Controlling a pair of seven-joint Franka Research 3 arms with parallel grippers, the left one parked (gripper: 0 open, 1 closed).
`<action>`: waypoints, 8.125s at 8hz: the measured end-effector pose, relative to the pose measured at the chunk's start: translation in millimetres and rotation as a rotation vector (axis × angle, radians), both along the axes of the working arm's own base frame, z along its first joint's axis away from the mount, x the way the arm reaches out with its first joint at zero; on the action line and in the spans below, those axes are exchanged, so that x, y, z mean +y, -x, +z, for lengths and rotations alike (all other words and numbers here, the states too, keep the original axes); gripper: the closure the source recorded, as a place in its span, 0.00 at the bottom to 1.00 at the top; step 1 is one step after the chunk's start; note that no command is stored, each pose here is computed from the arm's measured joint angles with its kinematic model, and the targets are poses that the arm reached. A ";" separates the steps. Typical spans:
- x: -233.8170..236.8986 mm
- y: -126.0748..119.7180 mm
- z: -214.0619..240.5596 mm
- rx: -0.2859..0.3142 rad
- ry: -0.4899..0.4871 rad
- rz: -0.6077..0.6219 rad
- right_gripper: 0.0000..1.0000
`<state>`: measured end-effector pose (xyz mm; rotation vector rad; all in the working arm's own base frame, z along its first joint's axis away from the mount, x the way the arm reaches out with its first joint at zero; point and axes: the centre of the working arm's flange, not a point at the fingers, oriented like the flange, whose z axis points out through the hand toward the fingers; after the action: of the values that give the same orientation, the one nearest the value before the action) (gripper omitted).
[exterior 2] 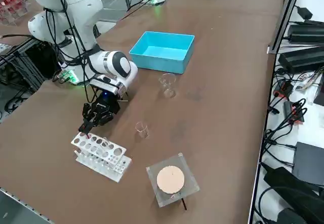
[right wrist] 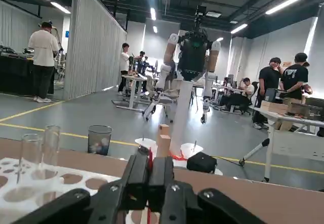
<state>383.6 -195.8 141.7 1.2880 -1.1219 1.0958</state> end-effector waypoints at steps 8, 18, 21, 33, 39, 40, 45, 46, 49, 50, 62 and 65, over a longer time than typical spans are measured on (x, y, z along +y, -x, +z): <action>-1.7 -7.0 16.5 -0.018 0.013 0.000 0.96; -1.6 -13.2 39.0 -0.035 0.023 0.003 0.96; -1.8 -14.3 43.6 -0.028 0.027 0.003 0.96; 91.0 -96.3 161.3 0.046 -0.121 -0.048 0.96; 144.8 -203.4 109.7 0.002 -0.128 -0.112 0.96; 141.9 -202.8 96.6 -0.010 -0.121 -0.121 0.96; 129.9 -194.5 71.6 -0.055 -0.096 -0.154 0.96; 126.9 -193.2 70.6 -0.064 -0.095 -0.159 0.96; 127.7 -190.3 60.3 -0.096 -0.106 -0.157 0.96; 127.9 -189.0 53.5 -0.101 -0.106 -0.158 0.96; 124.7 -189.6 49.2 -0.095 -0.122 -0.161 0.01; 136.0 -194.2 97.6 0.066 -0.234 -0.213 0.01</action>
<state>577.8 -59.8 239.3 1.3385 -1.3332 0.7763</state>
